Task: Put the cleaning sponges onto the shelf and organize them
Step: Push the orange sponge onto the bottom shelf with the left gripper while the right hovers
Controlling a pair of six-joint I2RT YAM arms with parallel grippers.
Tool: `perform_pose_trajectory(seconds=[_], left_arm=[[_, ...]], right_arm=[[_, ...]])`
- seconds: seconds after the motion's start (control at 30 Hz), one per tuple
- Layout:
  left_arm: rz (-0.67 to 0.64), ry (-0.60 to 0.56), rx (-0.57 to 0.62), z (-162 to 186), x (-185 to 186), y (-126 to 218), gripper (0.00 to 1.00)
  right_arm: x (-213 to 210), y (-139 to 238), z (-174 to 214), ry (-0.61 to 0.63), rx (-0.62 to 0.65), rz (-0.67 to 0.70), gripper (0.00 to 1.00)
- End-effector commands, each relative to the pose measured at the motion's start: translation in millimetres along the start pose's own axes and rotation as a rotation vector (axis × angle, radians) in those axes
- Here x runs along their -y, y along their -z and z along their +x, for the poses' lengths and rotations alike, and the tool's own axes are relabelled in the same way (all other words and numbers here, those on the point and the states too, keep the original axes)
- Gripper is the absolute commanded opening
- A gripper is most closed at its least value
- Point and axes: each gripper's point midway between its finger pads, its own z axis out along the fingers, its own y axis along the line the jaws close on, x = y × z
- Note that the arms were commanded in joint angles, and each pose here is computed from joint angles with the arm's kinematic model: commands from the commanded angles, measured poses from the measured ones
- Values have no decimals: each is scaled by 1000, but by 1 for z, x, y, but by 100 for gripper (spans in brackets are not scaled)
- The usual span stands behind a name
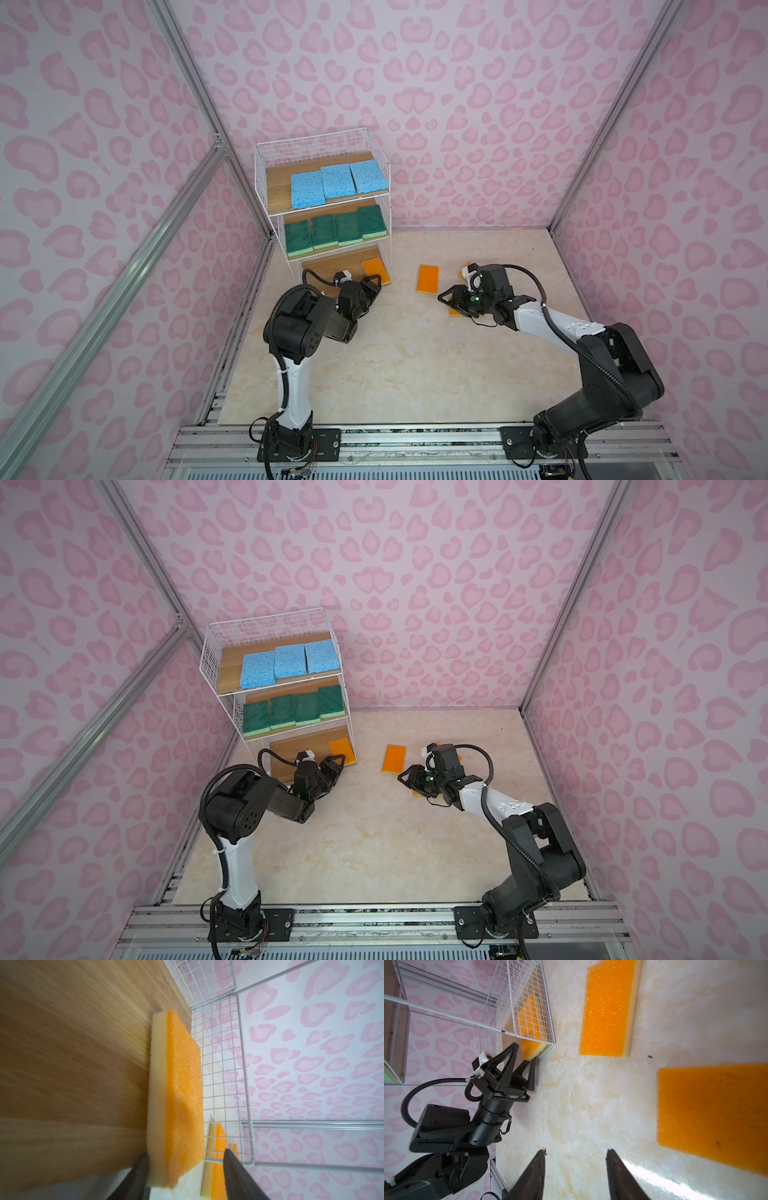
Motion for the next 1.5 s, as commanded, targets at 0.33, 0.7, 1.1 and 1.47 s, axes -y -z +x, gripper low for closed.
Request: perform_pose_trajectory(seconds=[0.33,0.7,1.1,1.47], left_arm=[[-55,-86,-35,8,7,26,89],[-86,-129,-105,24,7,27,99],[-204,-68,-93,30,-25,50,82],[-210,-66,-131,40,-36,62,63]], right_arm=[[-5,7,-10,16,42,38,49],[-10,14,-21,48,69,94,52],[-9,16,-18,59,57,108,51],[-9,9,-8,58,38,76,51]])
